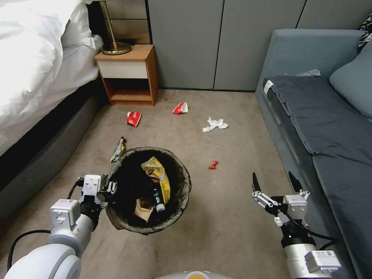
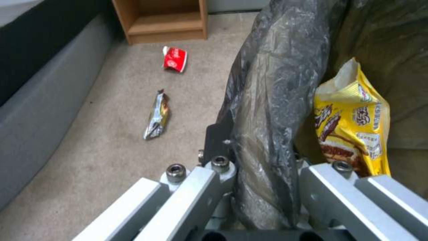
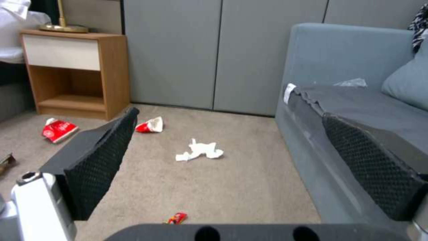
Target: Pick up the trash bin, then pick up the garbage from the floor and place it into the trash bin.
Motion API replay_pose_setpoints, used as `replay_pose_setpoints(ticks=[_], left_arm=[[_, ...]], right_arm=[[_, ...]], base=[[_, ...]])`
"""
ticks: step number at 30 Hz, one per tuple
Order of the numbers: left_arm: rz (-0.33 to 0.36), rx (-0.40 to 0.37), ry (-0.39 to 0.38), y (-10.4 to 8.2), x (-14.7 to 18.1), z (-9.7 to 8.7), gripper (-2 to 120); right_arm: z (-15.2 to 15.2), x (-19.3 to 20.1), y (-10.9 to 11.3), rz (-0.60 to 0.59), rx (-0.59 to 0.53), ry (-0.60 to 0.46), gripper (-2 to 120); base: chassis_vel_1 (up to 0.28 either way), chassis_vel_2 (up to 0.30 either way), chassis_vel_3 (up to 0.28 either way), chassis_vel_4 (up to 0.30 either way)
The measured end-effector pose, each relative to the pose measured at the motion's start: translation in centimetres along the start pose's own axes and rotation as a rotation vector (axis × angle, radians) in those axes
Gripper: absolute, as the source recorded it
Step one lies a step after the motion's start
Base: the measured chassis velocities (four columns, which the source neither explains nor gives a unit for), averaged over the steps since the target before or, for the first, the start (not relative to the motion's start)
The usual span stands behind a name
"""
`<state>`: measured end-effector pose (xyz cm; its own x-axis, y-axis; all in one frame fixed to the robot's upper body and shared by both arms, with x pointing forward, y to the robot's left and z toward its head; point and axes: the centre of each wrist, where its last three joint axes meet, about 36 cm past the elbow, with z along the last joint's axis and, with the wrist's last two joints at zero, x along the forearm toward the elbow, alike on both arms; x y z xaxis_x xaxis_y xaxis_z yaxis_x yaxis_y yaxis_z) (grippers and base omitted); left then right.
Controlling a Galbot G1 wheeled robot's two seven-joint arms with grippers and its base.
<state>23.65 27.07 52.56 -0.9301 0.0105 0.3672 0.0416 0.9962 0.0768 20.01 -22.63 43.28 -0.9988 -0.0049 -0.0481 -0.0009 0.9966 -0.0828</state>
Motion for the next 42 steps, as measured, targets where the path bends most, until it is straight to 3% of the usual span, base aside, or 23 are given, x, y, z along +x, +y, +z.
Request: replay_pose_setpoints(ticks=[42], left_arm=[[0.006,-0.002,0.002,-0.06,0.0,0.04,3]], right_arm=[[0.83,0.11,0.28,-0.004,-0.009,0.015,100]], base=[[-0.069,0.07,0.075,-0.07]])
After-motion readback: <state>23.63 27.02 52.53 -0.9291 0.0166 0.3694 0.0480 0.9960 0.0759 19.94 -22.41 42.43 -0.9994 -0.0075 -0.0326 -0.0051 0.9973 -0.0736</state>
